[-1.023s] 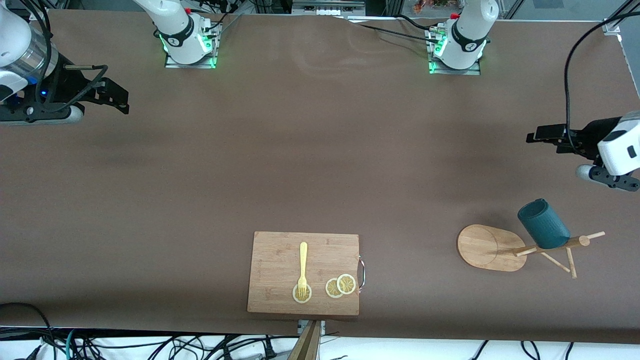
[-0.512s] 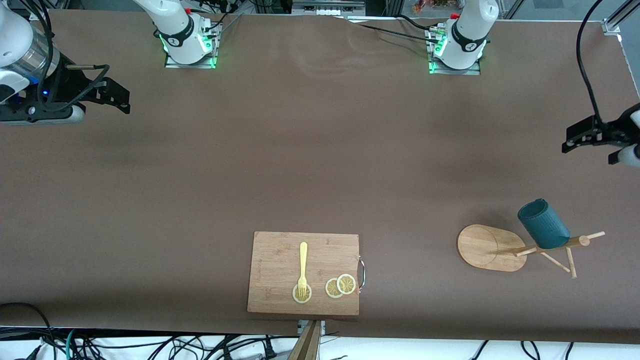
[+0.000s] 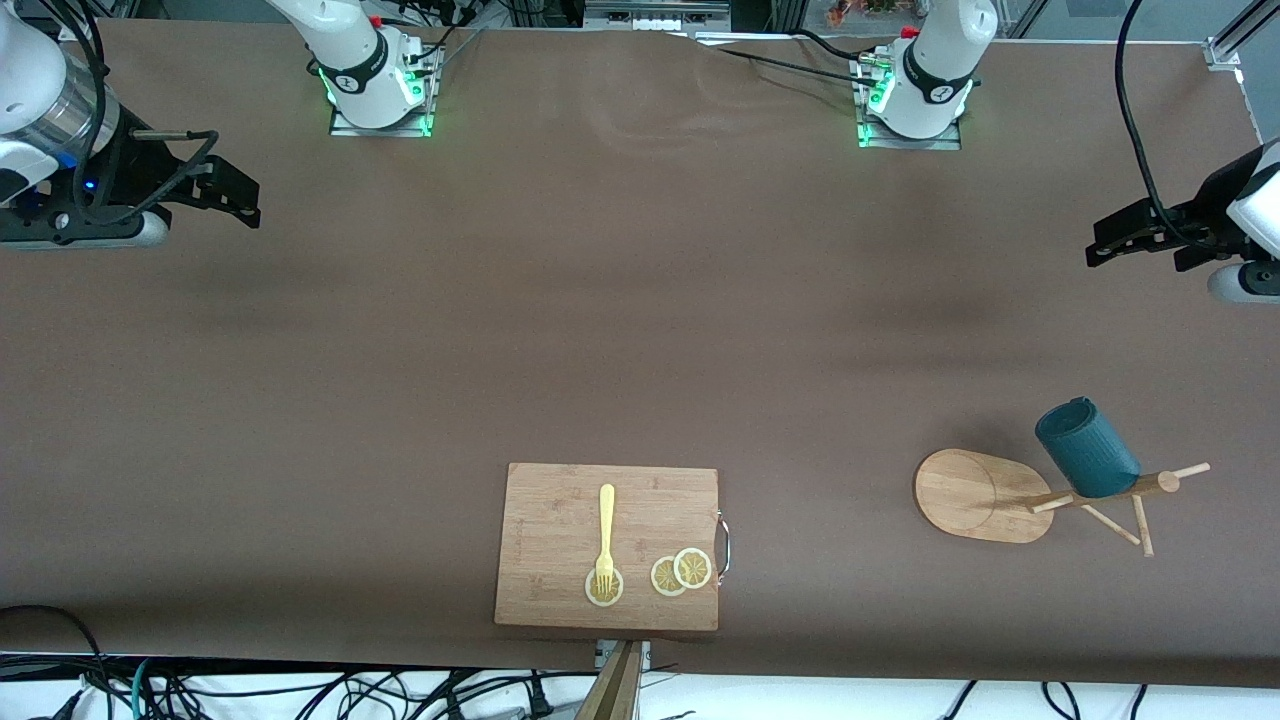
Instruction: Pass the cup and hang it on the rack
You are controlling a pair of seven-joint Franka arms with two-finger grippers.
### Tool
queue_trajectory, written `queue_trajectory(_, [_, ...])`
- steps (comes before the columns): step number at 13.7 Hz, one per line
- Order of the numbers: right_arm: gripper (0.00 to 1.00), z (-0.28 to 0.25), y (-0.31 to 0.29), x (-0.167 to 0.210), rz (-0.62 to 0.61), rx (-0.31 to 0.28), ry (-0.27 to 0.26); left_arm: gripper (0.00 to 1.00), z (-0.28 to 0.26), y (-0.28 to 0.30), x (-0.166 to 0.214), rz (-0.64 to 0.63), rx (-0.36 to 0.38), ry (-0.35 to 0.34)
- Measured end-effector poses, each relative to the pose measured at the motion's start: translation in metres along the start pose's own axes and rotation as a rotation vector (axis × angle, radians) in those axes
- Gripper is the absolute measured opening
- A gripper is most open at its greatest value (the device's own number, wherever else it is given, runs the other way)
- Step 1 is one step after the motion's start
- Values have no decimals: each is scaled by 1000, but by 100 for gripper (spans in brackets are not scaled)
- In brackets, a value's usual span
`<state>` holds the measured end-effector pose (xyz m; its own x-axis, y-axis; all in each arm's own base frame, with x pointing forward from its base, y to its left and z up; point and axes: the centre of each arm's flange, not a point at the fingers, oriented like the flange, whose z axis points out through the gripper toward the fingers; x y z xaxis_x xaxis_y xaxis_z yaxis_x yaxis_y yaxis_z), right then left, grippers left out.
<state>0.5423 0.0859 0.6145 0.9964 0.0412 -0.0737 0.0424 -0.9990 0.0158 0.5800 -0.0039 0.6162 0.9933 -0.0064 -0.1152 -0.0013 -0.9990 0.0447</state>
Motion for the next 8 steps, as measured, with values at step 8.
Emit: queue_trajectory(8, [100, 0, -3, 0, -5, 0, 2, 100, 7, 3, 4, 13, 0, -13])
